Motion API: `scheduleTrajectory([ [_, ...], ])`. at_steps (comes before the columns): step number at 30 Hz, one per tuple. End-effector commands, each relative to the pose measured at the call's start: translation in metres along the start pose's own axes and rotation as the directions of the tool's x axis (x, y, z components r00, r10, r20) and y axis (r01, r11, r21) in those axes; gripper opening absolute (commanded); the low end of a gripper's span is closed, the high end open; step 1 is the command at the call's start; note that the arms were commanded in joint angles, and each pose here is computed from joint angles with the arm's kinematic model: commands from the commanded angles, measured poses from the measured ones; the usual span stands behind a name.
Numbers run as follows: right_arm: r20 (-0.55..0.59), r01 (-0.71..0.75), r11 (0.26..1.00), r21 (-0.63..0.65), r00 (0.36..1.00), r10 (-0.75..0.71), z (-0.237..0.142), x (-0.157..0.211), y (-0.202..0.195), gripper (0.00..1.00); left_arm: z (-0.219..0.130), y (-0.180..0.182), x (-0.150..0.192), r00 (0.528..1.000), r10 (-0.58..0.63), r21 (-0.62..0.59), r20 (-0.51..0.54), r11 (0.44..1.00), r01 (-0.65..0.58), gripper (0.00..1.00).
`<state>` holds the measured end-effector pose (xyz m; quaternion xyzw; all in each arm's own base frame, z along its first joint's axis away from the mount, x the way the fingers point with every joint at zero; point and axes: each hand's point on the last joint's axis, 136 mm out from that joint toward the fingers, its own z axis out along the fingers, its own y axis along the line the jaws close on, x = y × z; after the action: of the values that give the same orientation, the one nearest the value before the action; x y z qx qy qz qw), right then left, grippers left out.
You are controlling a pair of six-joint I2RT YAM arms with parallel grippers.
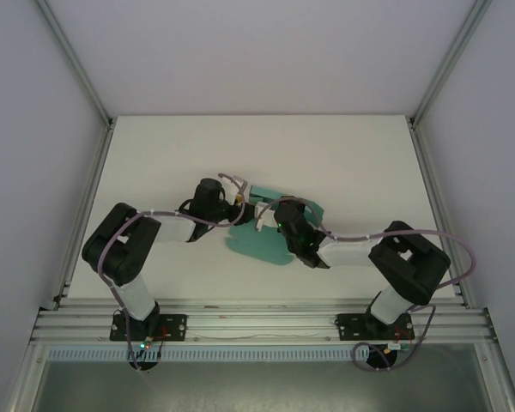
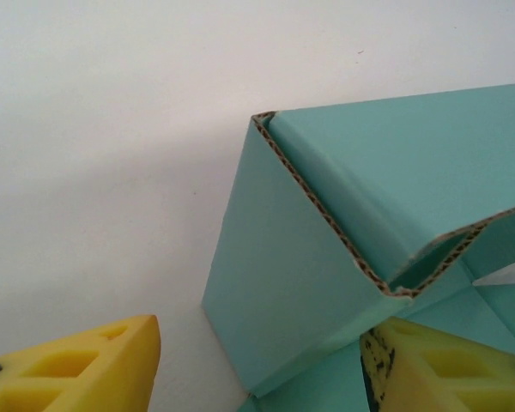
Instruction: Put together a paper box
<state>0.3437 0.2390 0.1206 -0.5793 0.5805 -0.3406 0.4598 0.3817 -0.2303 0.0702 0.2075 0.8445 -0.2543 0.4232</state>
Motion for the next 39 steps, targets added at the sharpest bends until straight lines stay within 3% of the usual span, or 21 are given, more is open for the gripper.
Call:
scheduleTrajectory([
  [1,0.029,0.018,0.997,-0.08,0.999,-0.016,-0.003,-0.005,0.025,0.0,0.002,0.01,-0.025,0.994,0.05,-0.058,0.102,0.997,-0.044,0.59],
  [13,0.051,-0.021,0.988,-0.154,0.998,0.029,-0.007,-0.013,0.026,0.0,0.021,0.001,-0.032,0.988,0.113,-0.024,0.108,0.993,-0.111,0.49],
  [15,0.048,-0.025,0.985,-0.173,0.998,0.033,-0.007,-0.013,0.027,0.0,0.024,-0.001,-0.033,0.987,0.118,-0.013,0.112,0.993,-0.117,0.42],
  [22,0.023,-0.044,0.976,-0.215,0.998,0.051,-0.002,-0.006,0.03,0.0,0.028,-0.003,-0.036,0.988,0.096,-0.001,0.119,0.995,-0.096,0.35],
  [28,-0.008,0.0,0.987,-0.163,1.0,-0.001,0.008,0.003,0.031,0.0,0.004,-0.007,-0.023,0.992,0.072,0.001,0.107,0.997,-0.073,0.56],
  [35,0.001,0.023,0.991,-0.13,1.0,-0.023,0.011,0.004,0.026,0.0,-0.016,0.011,0.008,0.999,0.024,-0.065,0.041,0.998,-0.021,0.66],
  [39,-0.001,0.053,0.993,-0.102,0.999,-0.054,0.014,0.005,0.022,0.0,-0.019,0.005,0.007,0.999,-0.003,0.017,0.048,1.0,0.002,0.68],
])
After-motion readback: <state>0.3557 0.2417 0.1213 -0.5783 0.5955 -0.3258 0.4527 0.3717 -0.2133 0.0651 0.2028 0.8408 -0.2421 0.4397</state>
